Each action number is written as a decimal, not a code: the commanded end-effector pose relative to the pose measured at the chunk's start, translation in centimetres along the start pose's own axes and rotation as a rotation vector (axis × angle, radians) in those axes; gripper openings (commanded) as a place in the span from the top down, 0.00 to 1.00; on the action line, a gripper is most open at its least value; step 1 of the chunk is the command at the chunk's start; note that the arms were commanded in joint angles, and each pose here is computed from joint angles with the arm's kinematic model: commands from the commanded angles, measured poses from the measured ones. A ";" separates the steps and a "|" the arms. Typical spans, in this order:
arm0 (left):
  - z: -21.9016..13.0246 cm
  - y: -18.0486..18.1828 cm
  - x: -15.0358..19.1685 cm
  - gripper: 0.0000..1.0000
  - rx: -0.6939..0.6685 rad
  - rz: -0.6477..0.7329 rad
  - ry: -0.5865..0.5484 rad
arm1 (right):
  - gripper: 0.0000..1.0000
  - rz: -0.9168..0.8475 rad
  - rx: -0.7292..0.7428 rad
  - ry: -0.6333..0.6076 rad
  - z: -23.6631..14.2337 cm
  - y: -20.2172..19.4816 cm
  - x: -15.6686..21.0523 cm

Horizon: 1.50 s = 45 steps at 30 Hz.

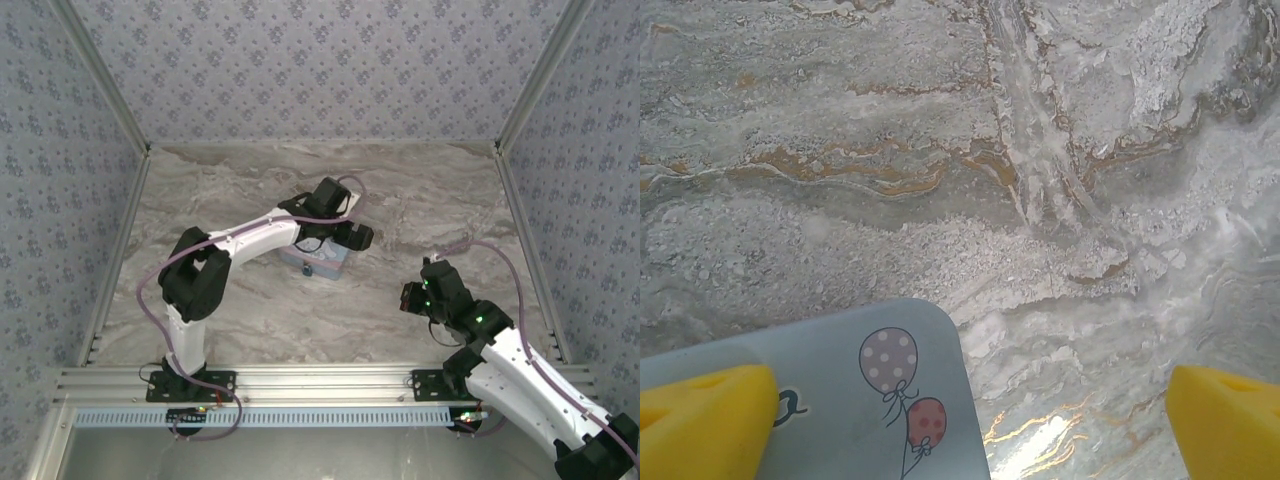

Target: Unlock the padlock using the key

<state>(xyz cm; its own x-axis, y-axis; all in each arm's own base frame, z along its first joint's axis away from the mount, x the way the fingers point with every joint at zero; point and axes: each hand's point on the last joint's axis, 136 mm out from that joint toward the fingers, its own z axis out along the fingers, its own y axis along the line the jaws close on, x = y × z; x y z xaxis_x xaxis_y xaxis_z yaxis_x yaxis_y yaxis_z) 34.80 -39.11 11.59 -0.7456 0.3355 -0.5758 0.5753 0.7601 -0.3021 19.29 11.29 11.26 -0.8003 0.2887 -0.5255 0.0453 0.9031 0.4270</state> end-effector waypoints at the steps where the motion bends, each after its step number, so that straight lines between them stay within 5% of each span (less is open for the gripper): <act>1: 1.2 -0.9 1.7 0.01 0.046 -0.032 0.086 | 1.00 0.022 0.018 -0.020 -0.5 -0.1 -0.7; 9: -1.4 -2.8 -1.7 0.01 0.096 0.011 0.008 | 1.00 0.030 0.020 -0.016 -0.6 -0.2 -0.6; 22: -12.3 -2.1 -6.8 0.01 0.150 0.008 -0.320 | 1.00 0.038 -0.031 -0.018 -0.3 1.2 -1.2; 35: -18.9 4.7 0.0 0.01 0.194 -0.189 -0.458 | 1.00 -0.052 -0.126 0.012 1.7 5.2 -2.7; 45: -18.4 8.9 5.5 0.01 0.264 -0.365 -0.468 | 1.00 -0.040 -0.489 -0.004 3.2 12.2 -5.3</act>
<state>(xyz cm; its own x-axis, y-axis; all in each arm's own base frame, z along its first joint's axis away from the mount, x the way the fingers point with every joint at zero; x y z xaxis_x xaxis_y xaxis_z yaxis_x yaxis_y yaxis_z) 30.01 -19.32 18.54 -0.7246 -0.2276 -0.6505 0.3683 0.6699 -0.6446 24.66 19.17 13.89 -0.8191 0.2487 -0.5170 -0.1521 0.7747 0.6137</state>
